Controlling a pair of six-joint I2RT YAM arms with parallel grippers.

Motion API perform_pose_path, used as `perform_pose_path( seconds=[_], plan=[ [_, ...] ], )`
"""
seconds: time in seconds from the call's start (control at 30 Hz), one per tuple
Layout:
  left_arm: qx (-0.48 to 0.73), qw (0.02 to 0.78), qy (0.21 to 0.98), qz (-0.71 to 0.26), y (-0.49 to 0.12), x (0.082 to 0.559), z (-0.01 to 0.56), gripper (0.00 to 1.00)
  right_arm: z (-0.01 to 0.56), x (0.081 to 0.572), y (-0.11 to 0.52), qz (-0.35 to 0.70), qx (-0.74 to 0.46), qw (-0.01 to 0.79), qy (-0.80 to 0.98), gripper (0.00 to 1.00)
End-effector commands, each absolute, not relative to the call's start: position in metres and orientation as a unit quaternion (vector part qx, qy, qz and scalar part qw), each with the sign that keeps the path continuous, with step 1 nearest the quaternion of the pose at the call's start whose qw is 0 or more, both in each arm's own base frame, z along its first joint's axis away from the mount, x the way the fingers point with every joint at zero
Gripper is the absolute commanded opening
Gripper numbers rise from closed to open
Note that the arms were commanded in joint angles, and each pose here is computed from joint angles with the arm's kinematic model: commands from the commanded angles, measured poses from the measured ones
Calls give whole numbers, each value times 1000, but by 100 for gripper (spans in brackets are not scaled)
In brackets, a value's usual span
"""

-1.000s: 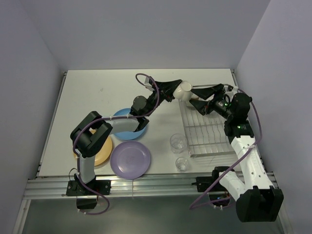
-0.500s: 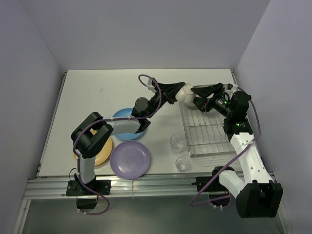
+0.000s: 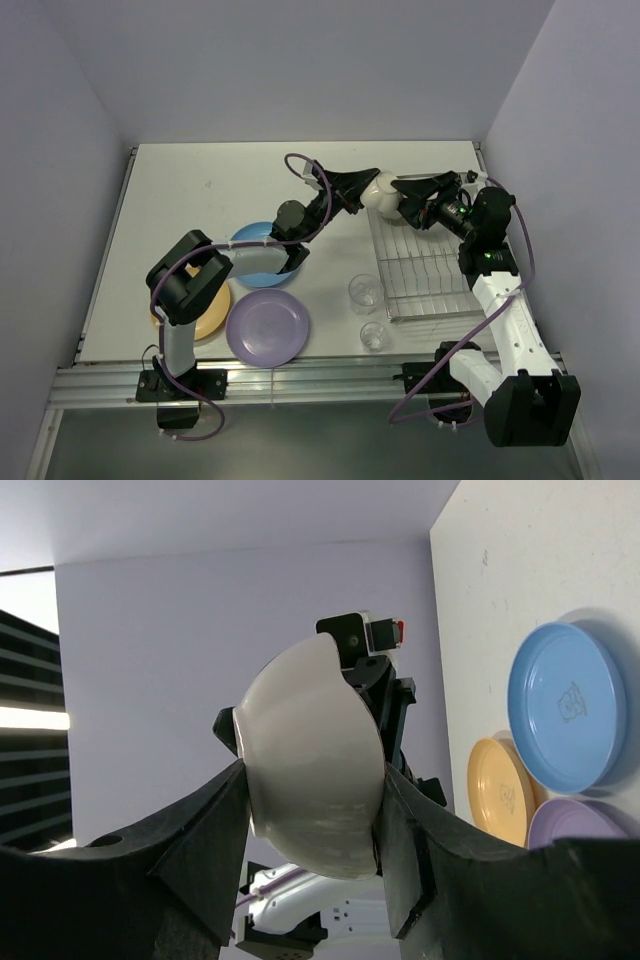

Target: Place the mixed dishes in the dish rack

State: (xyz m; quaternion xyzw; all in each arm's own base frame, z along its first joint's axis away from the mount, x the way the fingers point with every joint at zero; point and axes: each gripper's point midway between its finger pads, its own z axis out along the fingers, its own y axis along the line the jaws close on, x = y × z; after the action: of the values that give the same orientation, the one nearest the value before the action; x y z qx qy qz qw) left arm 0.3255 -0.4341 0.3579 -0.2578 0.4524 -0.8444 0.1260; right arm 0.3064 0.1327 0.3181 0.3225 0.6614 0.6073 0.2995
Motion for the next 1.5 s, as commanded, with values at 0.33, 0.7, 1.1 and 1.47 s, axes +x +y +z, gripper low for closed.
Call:
perform_pose_path(
  seconds=[0.33,0.7,1.1,1.47],
  plan=[
    [-143,-11,227,-963,-352,248,461,52,354,301,134,632,247,365,638,0],
    [-182,-12,272,-945,-352,254,428,99,350,302,130,617,260,371,644,0],
    [-185,107,424,-880,-293,251,380,99,302,313,101,500,309,386,711,0],
    [-59,169,707,-684,-322,260,332,99,248,323,62,360,338,395,775,0]
  ],
)
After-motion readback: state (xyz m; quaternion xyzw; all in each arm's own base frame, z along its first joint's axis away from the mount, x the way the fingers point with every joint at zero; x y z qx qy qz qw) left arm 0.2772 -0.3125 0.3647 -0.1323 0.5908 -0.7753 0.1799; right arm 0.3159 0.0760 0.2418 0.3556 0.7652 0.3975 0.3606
